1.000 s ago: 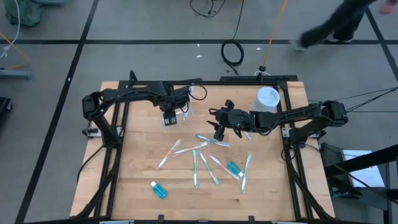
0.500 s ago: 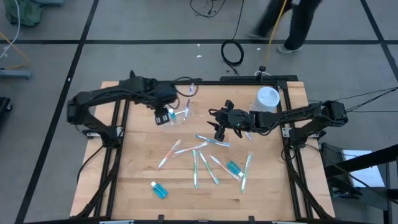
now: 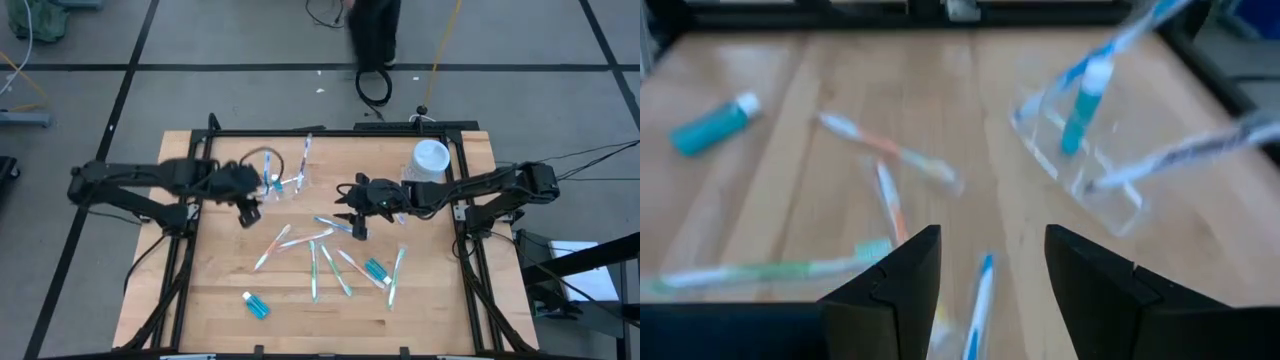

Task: Pick & Place toothbrushing station
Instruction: Put the top left orange toothbrush into the transparent organizer

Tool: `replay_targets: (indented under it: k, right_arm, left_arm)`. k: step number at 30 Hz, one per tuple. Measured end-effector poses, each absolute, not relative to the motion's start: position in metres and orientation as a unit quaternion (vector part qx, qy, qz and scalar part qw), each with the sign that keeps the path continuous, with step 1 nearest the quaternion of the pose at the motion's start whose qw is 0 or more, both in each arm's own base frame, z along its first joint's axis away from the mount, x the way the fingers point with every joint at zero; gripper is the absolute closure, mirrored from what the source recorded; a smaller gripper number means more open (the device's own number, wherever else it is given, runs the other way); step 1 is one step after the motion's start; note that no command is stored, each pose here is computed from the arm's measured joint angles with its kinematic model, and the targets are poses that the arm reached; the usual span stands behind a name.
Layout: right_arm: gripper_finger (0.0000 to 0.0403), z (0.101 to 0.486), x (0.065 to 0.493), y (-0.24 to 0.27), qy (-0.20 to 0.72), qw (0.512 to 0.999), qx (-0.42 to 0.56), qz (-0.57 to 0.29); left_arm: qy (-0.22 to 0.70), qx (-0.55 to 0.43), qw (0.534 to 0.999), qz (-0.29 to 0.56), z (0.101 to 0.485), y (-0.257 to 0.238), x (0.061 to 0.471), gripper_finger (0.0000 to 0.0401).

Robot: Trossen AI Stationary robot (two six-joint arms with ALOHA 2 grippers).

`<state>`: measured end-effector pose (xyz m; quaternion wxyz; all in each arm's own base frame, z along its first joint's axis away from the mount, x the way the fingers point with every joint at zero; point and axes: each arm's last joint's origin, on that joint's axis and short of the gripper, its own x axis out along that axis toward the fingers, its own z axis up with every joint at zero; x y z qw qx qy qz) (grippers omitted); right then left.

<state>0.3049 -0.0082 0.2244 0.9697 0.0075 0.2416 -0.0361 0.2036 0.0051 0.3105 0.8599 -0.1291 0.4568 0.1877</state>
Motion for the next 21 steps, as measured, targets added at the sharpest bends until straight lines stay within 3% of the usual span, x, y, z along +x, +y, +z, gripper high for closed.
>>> replay_targets:
  k: [10,21]
  right_arm:
    - [0.0232,0.199,0.292,-0.008,0.281,0.959,0.007,-0.037]
    - [0.0232,0.198,0.292,-0.008,0.281,0.959,0.007,-0.038]
  left_arm:
    - [0.425,-0.188,0.874,0.141,0.211,-0.043,0.227,0.0206]
    - [0.485,-0.198,0.813,0.253,0.141,-0.041,0.254,0.0206]
